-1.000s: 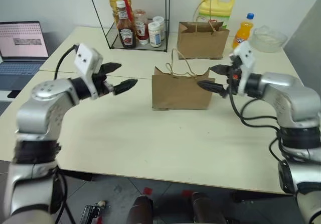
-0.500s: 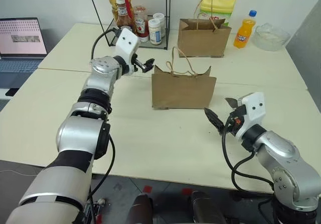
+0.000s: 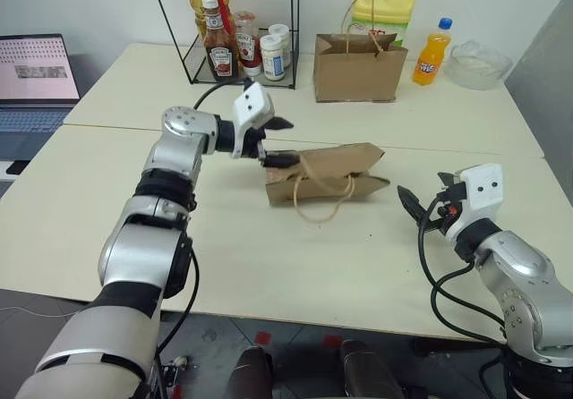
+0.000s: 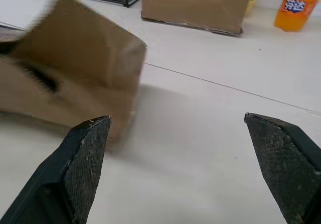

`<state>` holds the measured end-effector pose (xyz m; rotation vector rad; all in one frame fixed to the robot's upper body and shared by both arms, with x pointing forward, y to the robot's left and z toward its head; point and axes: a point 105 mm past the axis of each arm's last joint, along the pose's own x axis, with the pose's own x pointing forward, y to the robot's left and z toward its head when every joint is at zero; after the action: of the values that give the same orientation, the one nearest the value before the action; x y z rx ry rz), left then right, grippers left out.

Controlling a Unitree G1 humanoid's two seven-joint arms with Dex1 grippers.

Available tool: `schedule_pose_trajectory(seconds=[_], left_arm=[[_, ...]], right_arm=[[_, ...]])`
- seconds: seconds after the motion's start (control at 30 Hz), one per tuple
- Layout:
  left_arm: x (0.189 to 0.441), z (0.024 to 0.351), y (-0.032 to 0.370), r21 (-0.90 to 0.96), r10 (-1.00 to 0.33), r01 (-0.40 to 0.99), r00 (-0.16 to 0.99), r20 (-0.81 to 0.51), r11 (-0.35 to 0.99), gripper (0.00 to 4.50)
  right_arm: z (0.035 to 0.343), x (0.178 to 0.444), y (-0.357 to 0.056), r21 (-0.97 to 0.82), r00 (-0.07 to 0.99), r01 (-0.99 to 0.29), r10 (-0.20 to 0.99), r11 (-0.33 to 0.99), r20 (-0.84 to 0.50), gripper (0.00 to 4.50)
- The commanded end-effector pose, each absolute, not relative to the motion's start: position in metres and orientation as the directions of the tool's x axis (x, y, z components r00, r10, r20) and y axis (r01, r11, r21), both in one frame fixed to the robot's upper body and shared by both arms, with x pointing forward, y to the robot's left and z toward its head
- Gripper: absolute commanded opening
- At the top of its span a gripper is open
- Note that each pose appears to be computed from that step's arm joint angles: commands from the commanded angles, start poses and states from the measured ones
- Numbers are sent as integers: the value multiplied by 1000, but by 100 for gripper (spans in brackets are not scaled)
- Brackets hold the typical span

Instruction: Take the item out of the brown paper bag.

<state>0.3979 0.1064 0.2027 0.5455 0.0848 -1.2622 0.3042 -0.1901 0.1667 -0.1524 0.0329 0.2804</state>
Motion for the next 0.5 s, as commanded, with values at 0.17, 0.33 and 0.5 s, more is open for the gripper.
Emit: schedule_pose_trajectory(seconds=[0.17, 0.33, 0.5], left_arm=[[341, 188, 102, 382, -871, 923, 221, -439, 42, 450], [324, 181, 110, 471, -827, 881, 229, -514, -48, 450], [323, 211, 109, 611, -852, 783, 238, -467, -116, 450]], right_arm=[[180, 306, -199, -206, 944, -326, 330, 923, -14, 448], [177, 302, -192, -216, 924, -379, 383, 900, -26, 448], [171, 288, -180, -234, 884, -462, 465, 855, -48, 448]])
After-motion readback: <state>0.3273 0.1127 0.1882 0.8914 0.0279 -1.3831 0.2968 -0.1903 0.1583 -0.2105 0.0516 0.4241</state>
